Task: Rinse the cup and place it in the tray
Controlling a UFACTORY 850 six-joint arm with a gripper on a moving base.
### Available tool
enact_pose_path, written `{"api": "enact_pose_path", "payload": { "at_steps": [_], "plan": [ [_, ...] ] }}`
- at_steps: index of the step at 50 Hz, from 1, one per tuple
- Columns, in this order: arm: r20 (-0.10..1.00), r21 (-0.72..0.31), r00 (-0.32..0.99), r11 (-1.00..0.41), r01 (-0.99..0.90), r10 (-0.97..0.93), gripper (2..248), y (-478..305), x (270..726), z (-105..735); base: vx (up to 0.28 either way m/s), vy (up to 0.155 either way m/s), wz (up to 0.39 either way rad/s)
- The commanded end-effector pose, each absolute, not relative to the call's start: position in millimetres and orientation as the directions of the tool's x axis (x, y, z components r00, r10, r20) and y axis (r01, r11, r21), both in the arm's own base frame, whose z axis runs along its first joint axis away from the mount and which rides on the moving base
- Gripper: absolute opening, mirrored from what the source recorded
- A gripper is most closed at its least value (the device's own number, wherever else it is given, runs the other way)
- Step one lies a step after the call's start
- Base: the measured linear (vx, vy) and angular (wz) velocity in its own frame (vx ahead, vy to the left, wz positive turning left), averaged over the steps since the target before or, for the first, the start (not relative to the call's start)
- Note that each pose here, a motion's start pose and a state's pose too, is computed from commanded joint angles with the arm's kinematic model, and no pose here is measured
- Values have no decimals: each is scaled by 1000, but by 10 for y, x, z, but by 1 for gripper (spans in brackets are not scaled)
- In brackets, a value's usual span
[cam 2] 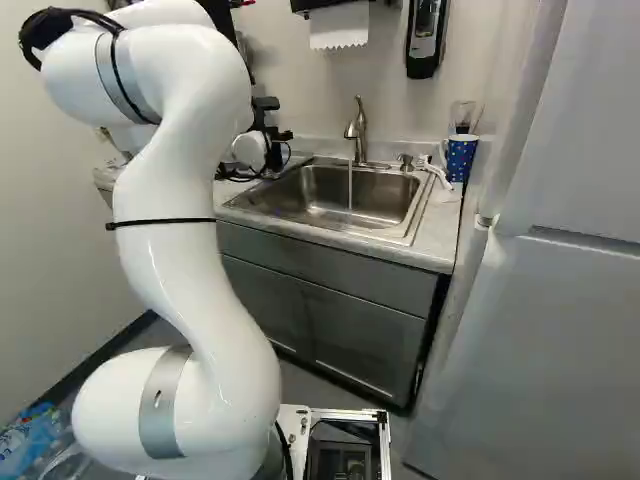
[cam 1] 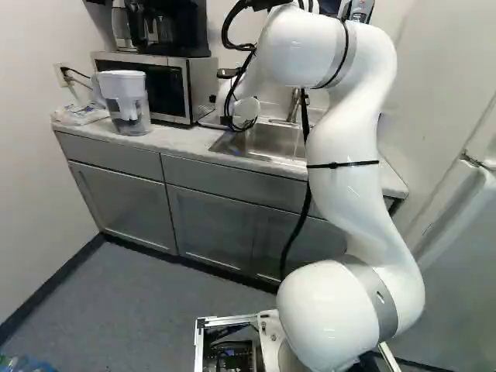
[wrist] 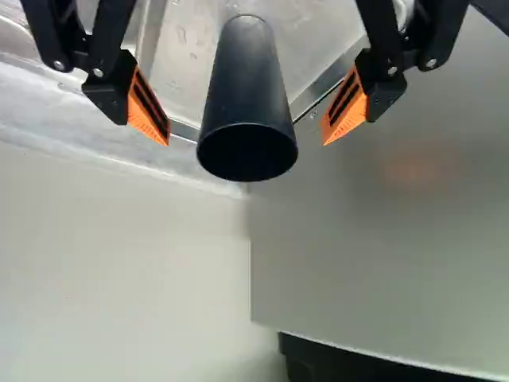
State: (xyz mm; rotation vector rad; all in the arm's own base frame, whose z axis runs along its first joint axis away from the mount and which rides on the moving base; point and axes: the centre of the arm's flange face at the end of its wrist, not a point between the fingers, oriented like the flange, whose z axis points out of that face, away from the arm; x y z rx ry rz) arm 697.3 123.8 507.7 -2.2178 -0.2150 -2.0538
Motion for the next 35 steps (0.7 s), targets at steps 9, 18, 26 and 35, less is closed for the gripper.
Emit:
{"api": "enact_pose_path", "payload": {
  "at_steps": [9,18,26,35],
  "plan": [
    [998,15,58,-984,179,25,247,1238,6970,5182,0,0,0],
    [999,15,41,-984,178,22,247,1238,6968,5285,0,0,0],
    [999,15,27,-984,178,20,247,1237,6967,5377,0,0,0],
    [1000,15,10,-984,178,17,247,1237,6966,5480,0,0,0]
  ]
}}
